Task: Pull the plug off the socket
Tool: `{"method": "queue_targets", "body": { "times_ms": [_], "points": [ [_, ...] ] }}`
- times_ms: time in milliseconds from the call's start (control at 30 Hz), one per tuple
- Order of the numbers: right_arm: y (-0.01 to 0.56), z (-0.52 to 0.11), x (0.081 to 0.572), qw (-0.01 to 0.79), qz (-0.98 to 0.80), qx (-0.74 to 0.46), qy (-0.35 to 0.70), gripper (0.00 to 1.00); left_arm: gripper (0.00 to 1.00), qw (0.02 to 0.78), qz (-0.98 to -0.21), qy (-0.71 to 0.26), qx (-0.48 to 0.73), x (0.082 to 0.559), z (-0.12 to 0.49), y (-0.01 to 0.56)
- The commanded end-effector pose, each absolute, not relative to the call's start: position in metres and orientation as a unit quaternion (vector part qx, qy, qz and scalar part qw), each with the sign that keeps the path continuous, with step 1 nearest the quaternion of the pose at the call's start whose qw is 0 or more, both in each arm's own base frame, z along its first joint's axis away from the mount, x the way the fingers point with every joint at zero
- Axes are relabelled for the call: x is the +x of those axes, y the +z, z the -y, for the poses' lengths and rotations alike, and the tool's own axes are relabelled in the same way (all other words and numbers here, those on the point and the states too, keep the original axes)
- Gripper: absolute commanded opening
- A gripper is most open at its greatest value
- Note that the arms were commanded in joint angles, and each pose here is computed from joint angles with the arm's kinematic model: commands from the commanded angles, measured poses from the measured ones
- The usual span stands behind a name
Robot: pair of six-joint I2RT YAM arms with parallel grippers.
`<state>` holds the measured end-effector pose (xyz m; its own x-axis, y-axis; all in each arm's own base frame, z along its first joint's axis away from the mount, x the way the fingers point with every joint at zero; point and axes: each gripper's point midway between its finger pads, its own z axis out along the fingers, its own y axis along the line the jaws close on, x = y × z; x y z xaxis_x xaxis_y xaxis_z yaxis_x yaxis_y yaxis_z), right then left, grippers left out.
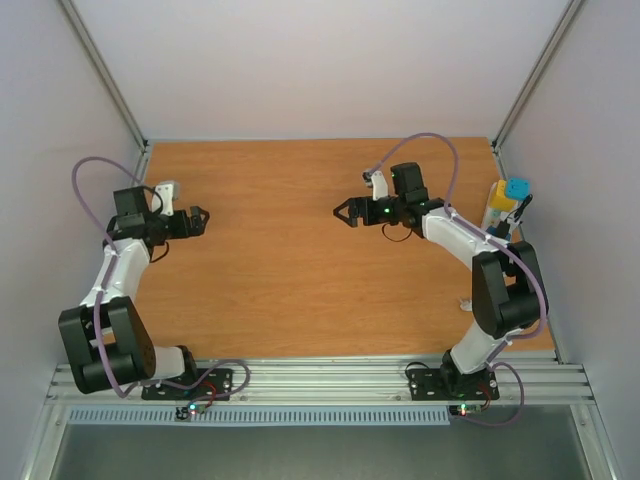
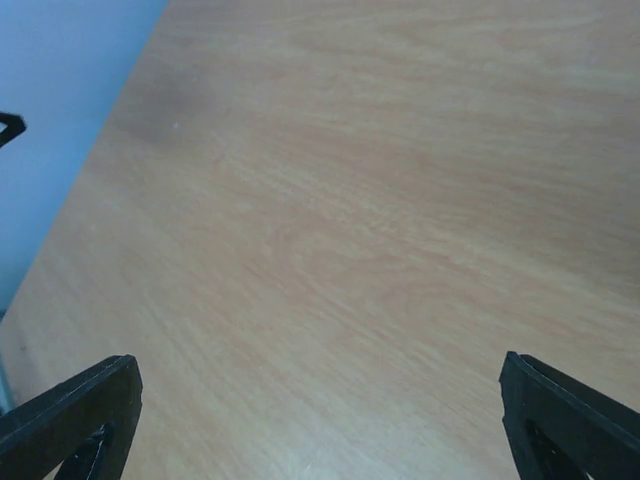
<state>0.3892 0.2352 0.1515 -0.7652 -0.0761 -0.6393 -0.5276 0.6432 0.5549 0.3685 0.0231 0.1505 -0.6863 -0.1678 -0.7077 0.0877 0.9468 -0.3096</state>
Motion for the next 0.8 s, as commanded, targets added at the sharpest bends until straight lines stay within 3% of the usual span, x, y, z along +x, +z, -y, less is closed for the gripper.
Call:
{"method": "queue_targets", "body": {
  "times_ms": [0,333,767],
  "points": [
    [0.197,-0.219,0.410,0.351,-0.861,-0.141,0.339,0.99,1.00,0.428,-0.893,-0.139,0.010,0.388,-0.023,0.166],
    [0.250,-0.136,0.429,0.397,-0.877,-0.072,0.262,0.98,1.00,0.453,-0.884,-0.115,0.026,0.413,-0.024,0.187],
    [0.278,0.066,0.434,0.442,-0.877,0.132,0.135,0.98,1.00,0.446,-0.883,-0.142,0.042,0.422,-0.009,0.189]
  ]
}}
